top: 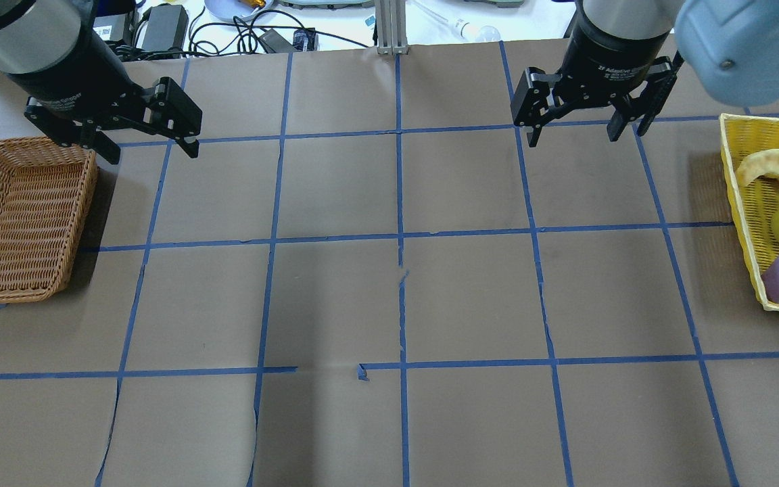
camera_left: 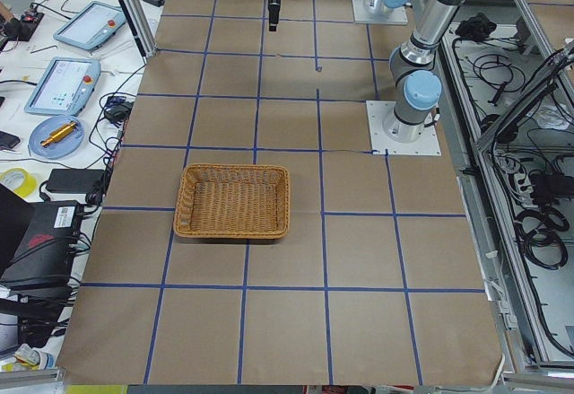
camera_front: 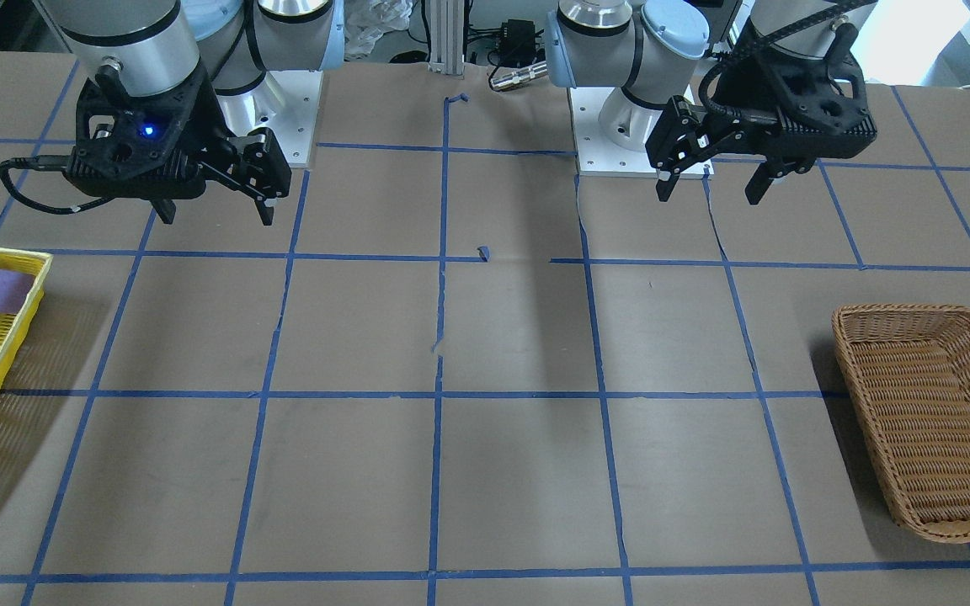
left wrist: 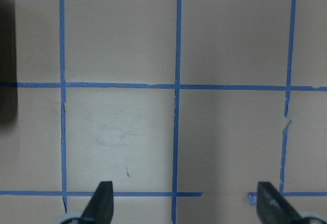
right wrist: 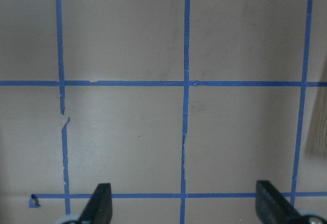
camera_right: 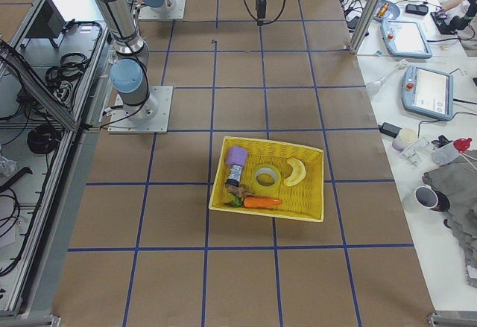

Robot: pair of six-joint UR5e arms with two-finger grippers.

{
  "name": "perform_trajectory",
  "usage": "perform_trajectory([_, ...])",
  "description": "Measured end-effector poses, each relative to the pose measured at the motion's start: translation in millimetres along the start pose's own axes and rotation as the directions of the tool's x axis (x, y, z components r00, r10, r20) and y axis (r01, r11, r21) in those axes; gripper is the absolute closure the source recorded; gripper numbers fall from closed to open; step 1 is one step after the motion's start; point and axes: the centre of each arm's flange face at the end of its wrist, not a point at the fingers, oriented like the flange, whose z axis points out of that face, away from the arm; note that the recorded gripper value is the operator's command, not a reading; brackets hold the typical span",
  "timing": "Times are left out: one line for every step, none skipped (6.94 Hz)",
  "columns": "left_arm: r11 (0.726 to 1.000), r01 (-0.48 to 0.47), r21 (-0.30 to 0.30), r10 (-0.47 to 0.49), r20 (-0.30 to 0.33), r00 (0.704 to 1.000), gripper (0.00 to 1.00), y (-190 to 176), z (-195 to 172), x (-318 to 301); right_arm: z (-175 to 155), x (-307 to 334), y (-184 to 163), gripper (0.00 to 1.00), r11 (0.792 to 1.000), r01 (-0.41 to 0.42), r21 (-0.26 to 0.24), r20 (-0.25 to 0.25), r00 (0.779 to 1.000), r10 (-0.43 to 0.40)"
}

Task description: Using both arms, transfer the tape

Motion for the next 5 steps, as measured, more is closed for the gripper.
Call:
perform_trajectory([1.0,0.0,0.0,0.0,0.0,1.0,0.0,0.0,0.2,0.0,0.8,0.1,-0.3,0.0,1.0,-0.001,-0.002,0.0,1.0,0.001])
perform_trajectory([1.0,0.0,-0.001,0.0,-0.001,1.0,0.0,0.0,0.4,0.0,1.3,0.0,-0.5,0.0,1.0,-0.001,-0.003,0.0,1.0,0.001])
perform_trajectory([1.0,0.0,-0.002,0.0,-0.001,1.0,0.0,0.1,0.8,0.0,1.6,0.0,-0.6,0.0,1.0,-0.001,-0.003,0.0,1.0,0.001])
perform_trajectory([1.0,0.0,-0.003,0.0,-0.001,1.0,0.0,0.2,1.1,0.0,1.7,0.0,-0.7,0.0,1.0,-0.001,-0.004,0.0,1.0,0.001])
perform_trajectory([1.0,0.0,-0.003,0.0,-0.001,1.0,0.0,0.3,1.3,0.0,1.8,0.5,-0.8,0.0,1.0,-0.002,-0.004,0.0,1.0,0.002])
